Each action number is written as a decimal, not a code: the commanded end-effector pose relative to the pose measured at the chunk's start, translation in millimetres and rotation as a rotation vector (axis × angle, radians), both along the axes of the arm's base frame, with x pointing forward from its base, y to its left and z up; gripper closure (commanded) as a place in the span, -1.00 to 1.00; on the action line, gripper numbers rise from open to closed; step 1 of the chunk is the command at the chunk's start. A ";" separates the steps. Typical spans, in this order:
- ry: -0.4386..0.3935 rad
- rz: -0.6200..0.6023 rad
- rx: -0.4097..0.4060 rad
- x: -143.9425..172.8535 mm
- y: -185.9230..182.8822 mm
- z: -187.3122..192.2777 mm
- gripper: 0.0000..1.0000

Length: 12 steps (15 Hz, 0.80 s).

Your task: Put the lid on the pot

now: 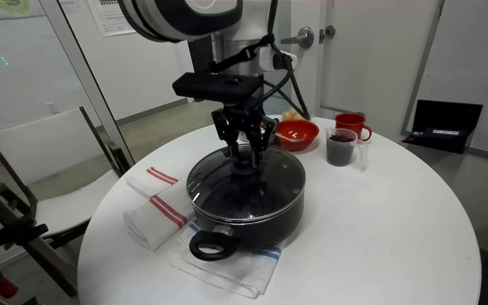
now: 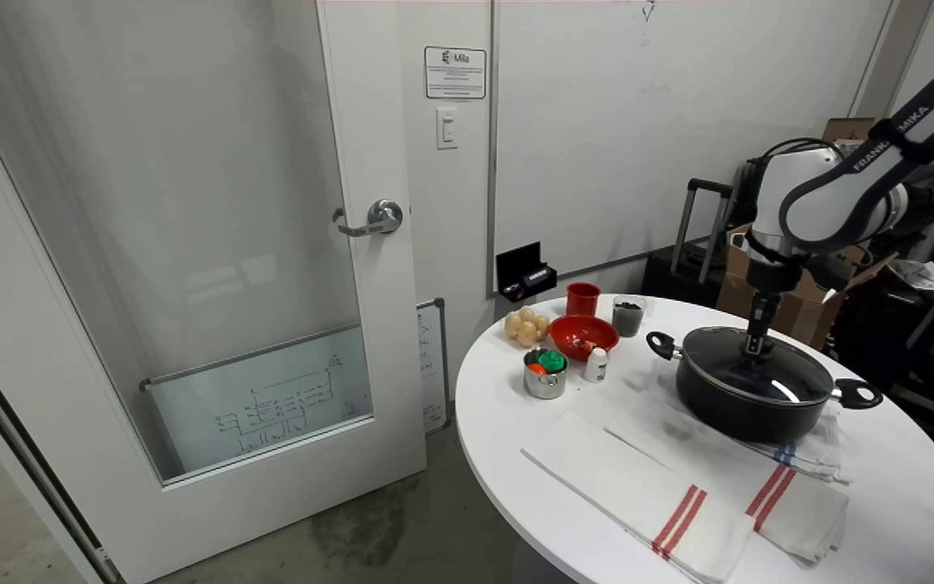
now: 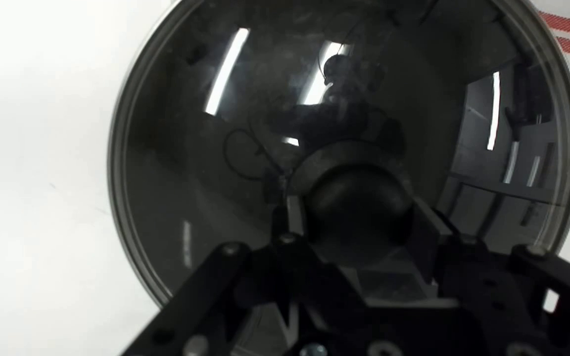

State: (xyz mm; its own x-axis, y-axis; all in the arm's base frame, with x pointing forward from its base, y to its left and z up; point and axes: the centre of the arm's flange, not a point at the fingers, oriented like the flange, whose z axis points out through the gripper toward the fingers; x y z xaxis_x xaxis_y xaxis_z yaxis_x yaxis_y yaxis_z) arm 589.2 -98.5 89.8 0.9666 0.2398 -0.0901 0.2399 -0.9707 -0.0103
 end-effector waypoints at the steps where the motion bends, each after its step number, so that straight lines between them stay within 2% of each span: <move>1: 0.008 -0.018 -0.004 -2.6 0.4 6.7 0.49; 12: 0.017 -0.015 -0.001 2.1 0.3 0.4 0.49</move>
State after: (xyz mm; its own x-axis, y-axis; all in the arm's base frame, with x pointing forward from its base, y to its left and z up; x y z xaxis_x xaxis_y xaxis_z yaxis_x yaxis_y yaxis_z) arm 586.5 -97.8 86.5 0.9655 0.2409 -0.0985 0.2408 -0.9705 -0.0124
